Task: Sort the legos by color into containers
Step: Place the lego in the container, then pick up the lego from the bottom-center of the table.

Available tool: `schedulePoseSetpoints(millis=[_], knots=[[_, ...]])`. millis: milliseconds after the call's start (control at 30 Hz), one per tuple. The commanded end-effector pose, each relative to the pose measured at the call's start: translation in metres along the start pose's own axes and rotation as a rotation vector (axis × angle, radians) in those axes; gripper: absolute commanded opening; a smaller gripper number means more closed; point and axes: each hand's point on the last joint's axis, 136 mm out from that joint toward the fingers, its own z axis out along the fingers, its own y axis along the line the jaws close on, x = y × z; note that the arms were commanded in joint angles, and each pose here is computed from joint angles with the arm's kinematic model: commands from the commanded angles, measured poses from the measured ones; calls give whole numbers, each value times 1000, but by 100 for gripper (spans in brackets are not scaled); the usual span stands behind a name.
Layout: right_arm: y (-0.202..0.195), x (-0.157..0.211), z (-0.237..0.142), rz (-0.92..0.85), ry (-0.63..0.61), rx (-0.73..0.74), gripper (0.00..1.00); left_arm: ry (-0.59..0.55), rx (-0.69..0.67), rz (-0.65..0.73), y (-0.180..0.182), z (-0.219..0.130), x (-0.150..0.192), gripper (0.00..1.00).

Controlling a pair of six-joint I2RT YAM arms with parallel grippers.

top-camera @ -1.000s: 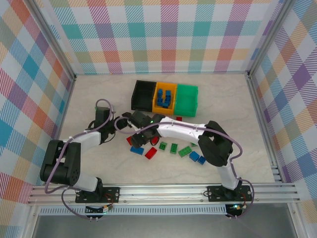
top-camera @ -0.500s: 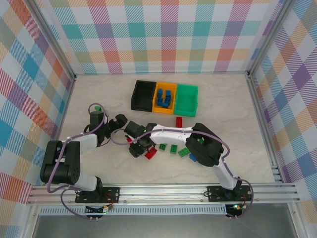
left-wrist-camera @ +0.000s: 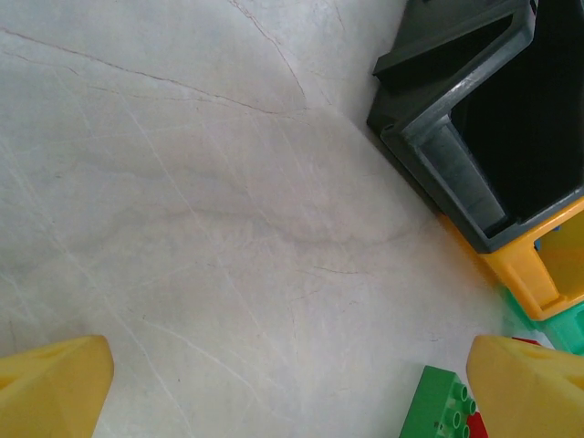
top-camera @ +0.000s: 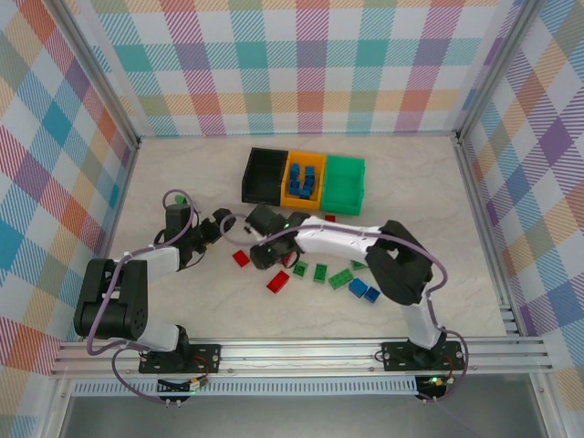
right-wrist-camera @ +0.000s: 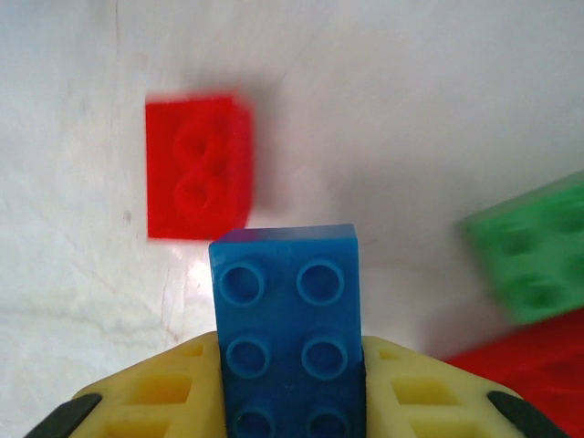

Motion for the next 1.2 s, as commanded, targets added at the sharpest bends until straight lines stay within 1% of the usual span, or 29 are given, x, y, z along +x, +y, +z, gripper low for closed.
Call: schedulePoseSetpoints(millis=[0,133,300,367,400,433,467,533,600,700,833,1000,1100,1167], knots=[[-35,-45,-37,139,-142,-3,32,-20,48,8,-9,-5,-4,99],[-90,-74,-54,258,-213,52,32,-17,49,6,-7,-4,-4,99],[-144,-111,-59,320,-265,127,35,-13,53,3,-7,-2,-2,99],[-160,-124,-58,330,-277,151,42,-13,60,4,-8,-2,-3,99],[-167,-129,-58,340,-270,171,49,-10,61,4,-9,-2,-3,99],[-173,-130,-59,351,-255,199,54,-8,64,6,-10,-3,-3,99],[-175,-130,-62,351,-255,217,55,-10,63,8,-10,-3,-3,99],[-171,-126,-64,343,-264,199,56,-12,58,12,-9,-3,-3,99],[-165,-114,-62,344,-253,173,57,-10,59,13,-10,-3,-3,99],[-154,-83,-65,328,-215,185,57,-6,67,12,-12,-3,-3,99],[-142,-35,-84,326,-180,187,57,-5,73,12,-14,-4,-4,99],[-150,57,-103,413,-61,249,57,-14,58,28,-14,-9,-6,99],[-149,115,-105,516,20,249,55,-16,76,26,-18,-11,-7,99],[-149,147,-105,567,66,253,54,-18,86,24,-21,-12,-7,99]])
